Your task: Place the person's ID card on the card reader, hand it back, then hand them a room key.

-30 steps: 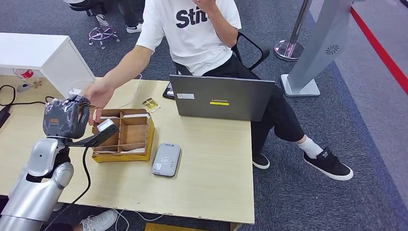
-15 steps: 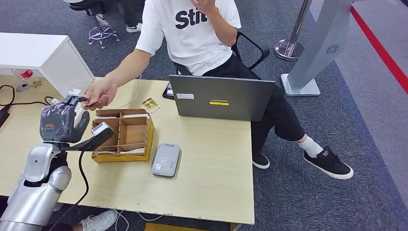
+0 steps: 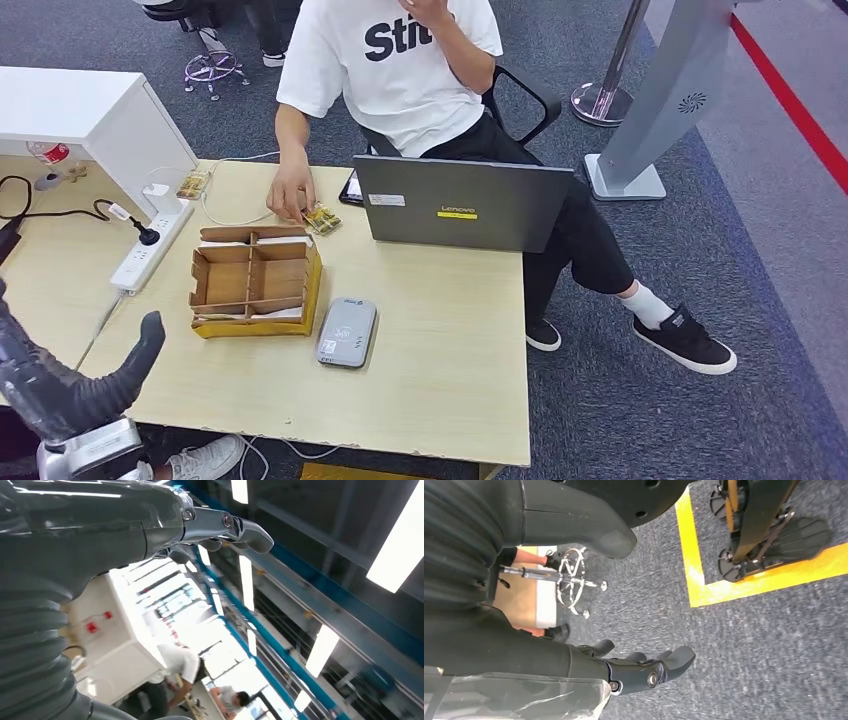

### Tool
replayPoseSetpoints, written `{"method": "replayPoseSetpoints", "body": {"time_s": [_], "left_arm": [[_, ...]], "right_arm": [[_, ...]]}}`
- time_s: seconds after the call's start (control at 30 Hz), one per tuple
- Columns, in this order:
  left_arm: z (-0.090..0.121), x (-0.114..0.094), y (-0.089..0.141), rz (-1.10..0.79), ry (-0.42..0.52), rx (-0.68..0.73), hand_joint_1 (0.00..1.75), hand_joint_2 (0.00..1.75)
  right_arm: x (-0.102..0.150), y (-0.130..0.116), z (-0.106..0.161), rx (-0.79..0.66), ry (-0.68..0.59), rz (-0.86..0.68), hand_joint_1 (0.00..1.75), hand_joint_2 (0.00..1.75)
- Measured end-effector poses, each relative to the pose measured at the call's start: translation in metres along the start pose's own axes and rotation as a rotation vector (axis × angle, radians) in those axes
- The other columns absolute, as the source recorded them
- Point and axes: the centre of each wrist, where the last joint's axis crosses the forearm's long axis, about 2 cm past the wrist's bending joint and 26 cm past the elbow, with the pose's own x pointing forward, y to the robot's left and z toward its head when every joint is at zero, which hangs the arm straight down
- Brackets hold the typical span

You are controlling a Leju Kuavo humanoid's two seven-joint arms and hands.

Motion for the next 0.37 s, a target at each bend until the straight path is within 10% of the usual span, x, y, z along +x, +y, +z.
{"method": "replayPoseSetpoints", "body": {"time_s": [0.17,0.37], "left_arm": [[0.026,0.011,0.031,0.174,0.281,0.187,0.00,1.75],[0.079,-0.027,0.059,0.154,0.557,0.218,0.00,1.75]], "right_arm": [[-0.003,0.002,0.001,-0.012,0.053,-0.028,0.00,1.75],[-0.008,0.013,0.004,0.004,0.088,-0.028,0.00,1.75]]}}
